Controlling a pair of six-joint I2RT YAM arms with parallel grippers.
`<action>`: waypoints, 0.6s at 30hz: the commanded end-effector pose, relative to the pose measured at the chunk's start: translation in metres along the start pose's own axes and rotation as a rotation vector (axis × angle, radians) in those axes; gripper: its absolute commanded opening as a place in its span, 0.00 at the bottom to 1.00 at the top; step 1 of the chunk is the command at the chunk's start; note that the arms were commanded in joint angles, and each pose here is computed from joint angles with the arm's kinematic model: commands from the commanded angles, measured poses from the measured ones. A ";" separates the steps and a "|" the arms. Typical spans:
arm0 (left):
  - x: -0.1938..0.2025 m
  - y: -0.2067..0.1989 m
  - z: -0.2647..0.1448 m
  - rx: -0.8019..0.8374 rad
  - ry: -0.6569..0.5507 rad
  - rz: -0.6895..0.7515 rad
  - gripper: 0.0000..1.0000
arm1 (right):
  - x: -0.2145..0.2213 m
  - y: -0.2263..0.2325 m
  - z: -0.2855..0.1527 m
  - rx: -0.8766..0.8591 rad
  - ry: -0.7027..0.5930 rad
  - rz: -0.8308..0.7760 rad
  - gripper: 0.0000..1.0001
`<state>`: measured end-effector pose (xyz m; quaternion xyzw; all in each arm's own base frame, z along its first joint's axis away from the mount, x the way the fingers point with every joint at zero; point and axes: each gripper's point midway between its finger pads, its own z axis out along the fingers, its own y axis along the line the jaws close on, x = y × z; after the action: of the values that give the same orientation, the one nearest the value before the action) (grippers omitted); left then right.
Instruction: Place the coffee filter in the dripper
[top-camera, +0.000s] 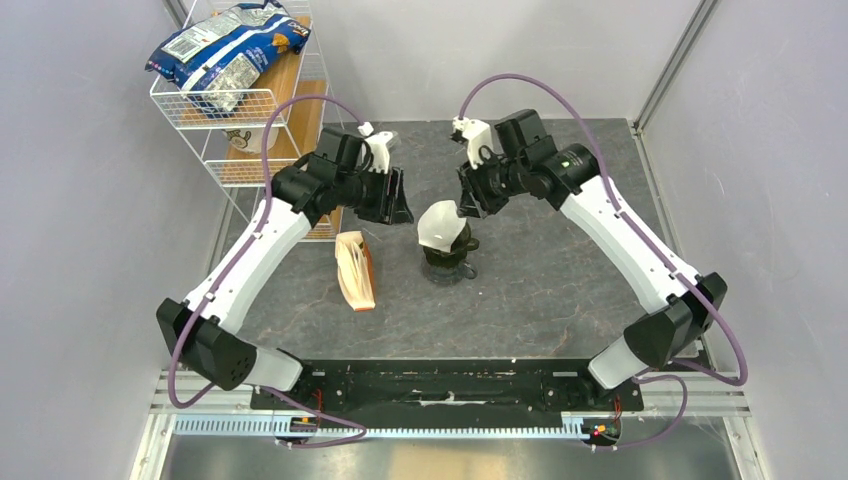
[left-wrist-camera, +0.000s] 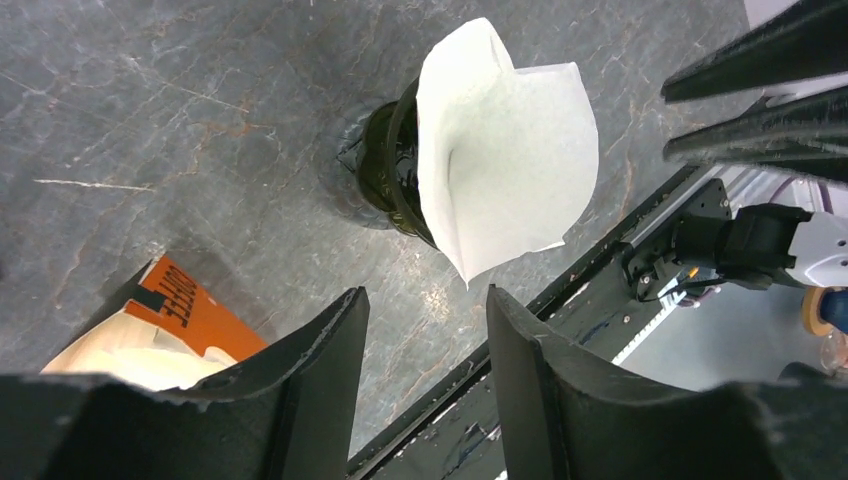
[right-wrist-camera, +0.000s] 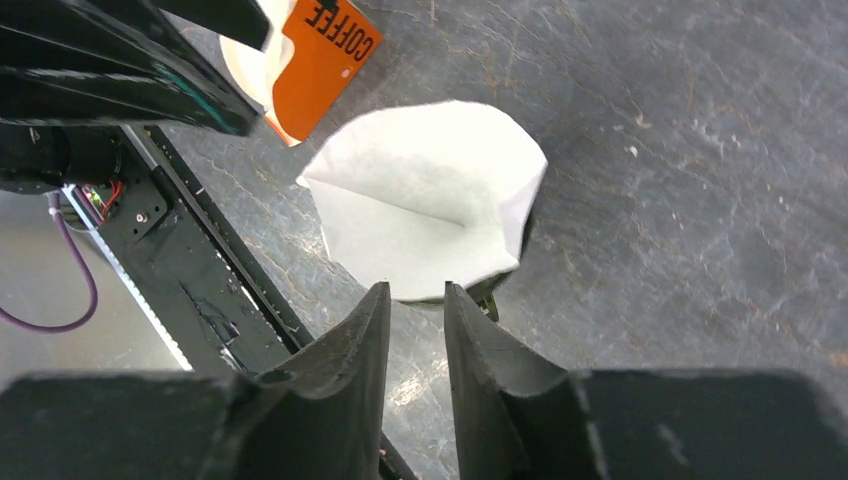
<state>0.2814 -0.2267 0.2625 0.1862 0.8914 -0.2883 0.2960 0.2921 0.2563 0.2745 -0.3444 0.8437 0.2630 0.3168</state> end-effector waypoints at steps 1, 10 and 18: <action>-0.018 -0.014 0.005 0.081 -0.080 -0.008 0.53 | -0.018 0.016 0.014 -0.034 -0.025 -0.081 0.30; -0.024 0.012 -0.007 0.040 -0.117 -0.066 0.51 | 0.002 0.022 0.066 -0.017 0.080 -0.176 0.28; -0.033 0.024 -0.021 0.008 -0.172 -0.103 0.51 | 0.039 0.006 0.082 0.028 0.168 -0.226 0.29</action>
<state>0.3083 -0.2024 0.2623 0.1265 0.8887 -0.3033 0.3196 0.2891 0.3049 0.2021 -0.4366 0.8354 0.2100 0.2597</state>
